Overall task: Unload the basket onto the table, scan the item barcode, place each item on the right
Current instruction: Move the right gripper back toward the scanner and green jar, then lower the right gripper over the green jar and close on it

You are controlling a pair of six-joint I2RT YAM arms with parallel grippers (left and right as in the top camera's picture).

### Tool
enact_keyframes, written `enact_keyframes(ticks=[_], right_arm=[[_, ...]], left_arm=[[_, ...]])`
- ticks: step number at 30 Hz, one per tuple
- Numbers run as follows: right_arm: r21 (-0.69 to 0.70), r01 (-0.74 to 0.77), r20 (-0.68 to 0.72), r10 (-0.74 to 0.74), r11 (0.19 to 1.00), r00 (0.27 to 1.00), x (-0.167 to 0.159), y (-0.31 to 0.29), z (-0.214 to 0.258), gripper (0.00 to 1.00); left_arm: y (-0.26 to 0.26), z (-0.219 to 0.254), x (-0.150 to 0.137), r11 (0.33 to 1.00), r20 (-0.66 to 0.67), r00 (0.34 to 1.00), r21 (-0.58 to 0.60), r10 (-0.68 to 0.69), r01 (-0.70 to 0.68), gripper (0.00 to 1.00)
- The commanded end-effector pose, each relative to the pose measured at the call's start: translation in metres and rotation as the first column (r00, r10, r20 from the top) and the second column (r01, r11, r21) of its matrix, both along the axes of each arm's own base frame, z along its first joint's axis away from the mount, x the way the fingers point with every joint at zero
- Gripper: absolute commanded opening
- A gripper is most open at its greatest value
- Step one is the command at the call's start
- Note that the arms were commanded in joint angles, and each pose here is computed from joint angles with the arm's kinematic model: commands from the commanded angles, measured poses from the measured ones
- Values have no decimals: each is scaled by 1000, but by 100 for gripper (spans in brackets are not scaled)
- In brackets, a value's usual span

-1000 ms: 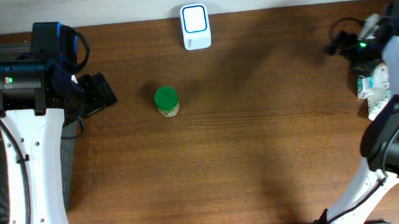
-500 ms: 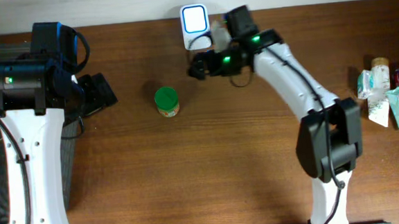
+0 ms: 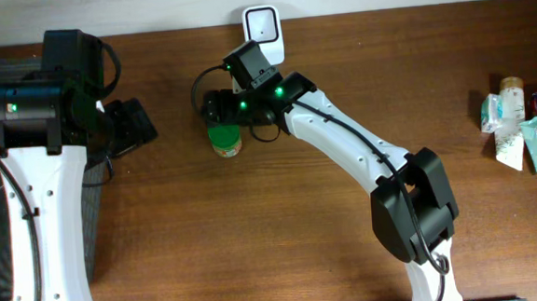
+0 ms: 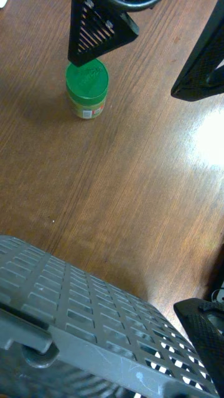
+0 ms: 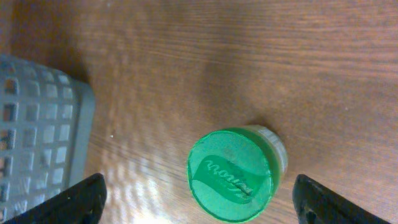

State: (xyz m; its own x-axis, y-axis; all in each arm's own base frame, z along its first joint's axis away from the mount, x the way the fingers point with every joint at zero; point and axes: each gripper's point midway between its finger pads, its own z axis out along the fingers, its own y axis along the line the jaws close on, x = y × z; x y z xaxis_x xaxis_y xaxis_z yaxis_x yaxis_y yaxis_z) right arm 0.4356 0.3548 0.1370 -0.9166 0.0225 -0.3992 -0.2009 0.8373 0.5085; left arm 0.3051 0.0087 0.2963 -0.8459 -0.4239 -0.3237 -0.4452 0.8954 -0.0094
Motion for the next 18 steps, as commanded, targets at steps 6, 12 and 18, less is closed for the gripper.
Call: enact_keyframes(ticks=[6,12,18], right_arm=[[-41,589,-285,-574,807,767,0,-33,-22,83],[-28,618,-331,-591,785,735,-4,-7,-46,93],[-46,603,-323,-583,796,745,-6,7,-71,93]], left_arm=[[1,7,-2,1000,28,999,-6,16,-15,99],[1,7,-2,1000,28,999,-6,16,-16,99],[1,7,-2,1000,28,999,-6,16,-16,99]])
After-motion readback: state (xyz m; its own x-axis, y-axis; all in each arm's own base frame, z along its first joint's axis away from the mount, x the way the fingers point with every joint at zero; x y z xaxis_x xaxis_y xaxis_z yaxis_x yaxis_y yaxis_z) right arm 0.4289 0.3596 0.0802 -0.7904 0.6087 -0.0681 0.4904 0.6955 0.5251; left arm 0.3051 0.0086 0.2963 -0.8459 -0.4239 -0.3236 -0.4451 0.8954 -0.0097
